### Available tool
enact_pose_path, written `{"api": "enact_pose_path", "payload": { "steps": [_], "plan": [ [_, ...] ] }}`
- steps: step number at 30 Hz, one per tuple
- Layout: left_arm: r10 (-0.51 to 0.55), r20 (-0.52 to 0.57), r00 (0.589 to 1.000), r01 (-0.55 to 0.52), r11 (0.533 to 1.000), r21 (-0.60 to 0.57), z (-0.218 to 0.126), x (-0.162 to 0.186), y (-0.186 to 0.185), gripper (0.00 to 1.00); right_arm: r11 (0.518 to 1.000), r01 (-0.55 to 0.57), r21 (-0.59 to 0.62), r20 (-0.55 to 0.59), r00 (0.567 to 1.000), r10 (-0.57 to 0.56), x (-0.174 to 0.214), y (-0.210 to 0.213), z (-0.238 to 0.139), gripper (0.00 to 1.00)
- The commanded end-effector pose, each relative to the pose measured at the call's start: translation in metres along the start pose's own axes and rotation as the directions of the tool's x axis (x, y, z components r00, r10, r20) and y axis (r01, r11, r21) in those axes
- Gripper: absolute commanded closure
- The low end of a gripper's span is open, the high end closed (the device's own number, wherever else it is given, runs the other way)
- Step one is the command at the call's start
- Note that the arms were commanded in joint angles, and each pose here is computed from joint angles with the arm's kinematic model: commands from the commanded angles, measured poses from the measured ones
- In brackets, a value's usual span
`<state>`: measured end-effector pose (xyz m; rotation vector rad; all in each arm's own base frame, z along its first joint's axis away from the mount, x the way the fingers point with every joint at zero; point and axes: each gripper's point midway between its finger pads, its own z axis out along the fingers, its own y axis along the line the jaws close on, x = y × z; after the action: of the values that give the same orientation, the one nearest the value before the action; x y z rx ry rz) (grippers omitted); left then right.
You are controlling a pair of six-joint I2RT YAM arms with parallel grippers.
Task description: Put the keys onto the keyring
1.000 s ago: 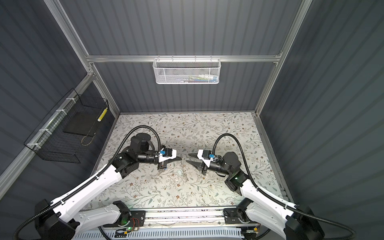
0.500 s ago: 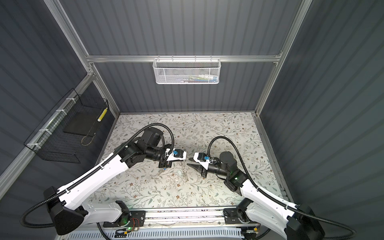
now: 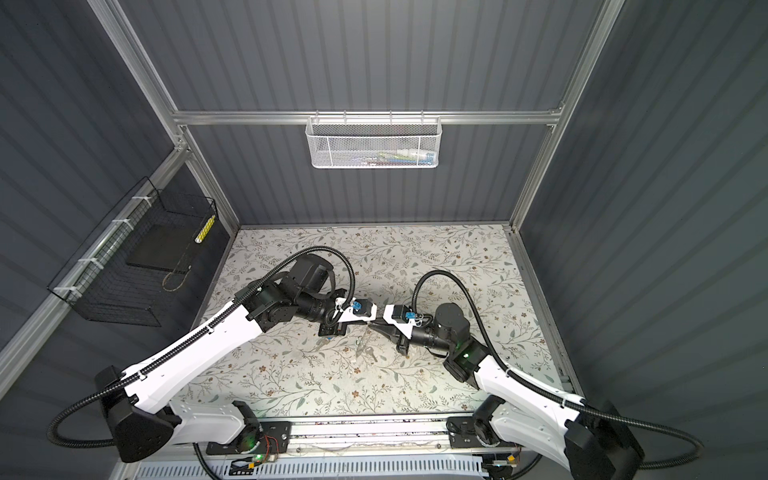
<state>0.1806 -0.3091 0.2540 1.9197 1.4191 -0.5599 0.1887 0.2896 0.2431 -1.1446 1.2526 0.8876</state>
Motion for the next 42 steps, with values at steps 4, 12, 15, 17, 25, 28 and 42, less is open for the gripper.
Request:
{"api": "enact_pose_path", "payload": {
  "steps": [4,12,15,17,25,28,42],
  "plan": [
    [0.023,0.028,0.999,-0.023,1.000,-0.001,-0.007,-0.011,0.000,1.00,1.000,0.004,-0.018,0.028,1.000,-0.004,-0.006,0.003,0.002,0.97],
    [-0.103,0.211,0.972,0.129,0.985,-0.117,-0.033,-0.007,0.012,0.51,1.000,-0.006,-0.009,0.100,0.995,0.007,-0.016,0.003,-0.002,1.00],
    [-0.152,0.317,0.936,0.196,0.974,-0.113,-0.040,-0.004,0.013,0.51,0.999,-0.017,-0.031,0.129,0.991,0.021,-0.023,0.005,-0.001,1.00],
    [-0.162,0.354,0.921,0.212,0.972,-0.105,-0.038,-0.003,0.010,0.52,0.999,-0.020,-0.044,0.159,0.987,0.027,-0.029,0.006,-0.001,1.00],
    [-0.179,0.424,0.888,0.212,0.977,-0.030,-0.033,-0.011,0.002,0.59,0.995,-0.022,-0.102,0.239,0.970,0.046,-0.047,0.012,-0.001,1.00],
    [-0.168,0.445,0.880,0.202,0.979,-0.031,-0.031,-0.010,-0.002,0.63,0.993,-0.022,-0.112,0.260,0.964,0.051,-0.050,0.013,-0.001,1.00],
    [-0.157,0.429,0.890,0.212,0.974,-0.082,-0.025,0.003,-0.002,0.72,0.989,-0.016,-0.146,0.273,0.960,0.056,-0.047,0.014,0.005,1.00]
  ]
}}
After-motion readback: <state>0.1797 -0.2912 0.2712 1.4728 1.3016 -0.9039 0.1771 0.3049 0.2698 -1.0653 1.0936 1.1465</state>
